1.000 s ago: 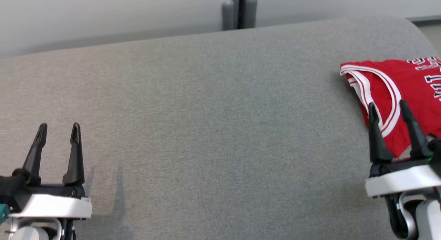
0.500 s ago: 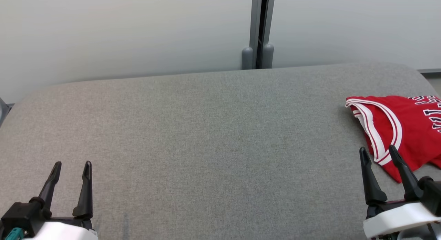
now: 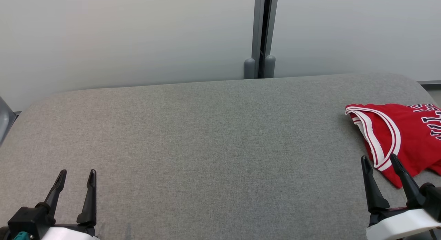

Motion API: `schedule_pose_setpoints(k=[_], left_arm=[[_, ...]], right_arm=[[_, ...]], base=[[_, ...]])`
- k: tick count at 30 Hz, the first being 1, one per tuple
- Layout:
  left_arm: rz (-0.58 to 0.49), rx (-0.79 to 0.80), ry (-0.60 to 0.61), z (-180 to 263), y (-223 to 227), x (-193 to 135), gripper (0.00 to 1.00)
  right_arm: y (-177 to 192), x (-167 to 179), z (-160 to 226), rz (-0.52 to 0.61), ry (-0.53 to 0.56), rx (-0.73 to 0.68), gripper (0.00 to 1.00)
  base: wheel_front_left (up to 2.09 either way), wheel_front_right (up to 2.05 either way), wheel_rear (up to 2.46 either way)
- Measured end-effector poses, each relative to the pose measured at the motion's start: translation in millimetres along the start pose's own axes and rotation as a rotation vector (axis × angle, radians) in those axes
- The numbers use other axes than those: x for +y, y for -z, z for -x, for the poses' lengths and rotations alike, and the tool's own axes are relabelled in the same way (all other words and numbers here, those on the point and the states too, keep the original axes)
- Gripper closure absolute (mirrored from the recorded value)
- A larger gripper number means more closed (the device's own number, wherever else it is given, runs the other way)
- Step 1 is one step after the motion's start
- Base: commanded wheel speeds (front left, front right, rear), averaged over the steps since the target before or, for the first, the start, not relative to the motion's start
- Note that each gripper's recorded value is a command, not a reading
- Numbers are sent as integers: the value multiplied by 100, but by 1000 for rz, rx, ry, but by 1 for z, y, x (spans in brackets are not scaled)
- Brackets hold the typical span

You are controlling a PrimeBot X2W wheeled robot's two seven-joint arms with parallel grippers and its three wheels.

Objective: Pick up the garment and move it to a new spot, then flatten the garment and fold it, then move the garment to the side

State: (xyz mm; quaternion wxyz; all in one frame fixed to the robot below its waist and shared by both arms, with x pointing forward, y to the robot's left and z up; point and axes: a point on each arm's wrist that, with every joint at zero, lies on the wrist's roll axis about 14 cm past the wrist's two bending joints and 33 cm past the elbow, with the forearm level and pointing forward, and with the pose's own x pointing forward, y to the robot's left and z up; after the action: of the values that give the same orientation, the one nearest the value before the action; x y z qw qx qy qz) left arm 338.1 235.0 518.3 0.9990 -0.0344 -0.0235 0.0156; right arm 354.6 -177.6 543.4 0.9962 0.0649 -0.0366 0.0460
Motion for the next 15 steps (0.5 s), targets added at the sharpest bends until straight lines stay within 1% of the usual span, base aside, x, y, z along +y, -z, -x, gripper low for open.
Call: schedule_pose_setpoints(k=[15], left_arm=[[4, 11, 0, 2, -1, 0, 0]], right_arm=[[1, 1, 2, -15, 2, 2, 0]], base=[[0, 0, 0]])
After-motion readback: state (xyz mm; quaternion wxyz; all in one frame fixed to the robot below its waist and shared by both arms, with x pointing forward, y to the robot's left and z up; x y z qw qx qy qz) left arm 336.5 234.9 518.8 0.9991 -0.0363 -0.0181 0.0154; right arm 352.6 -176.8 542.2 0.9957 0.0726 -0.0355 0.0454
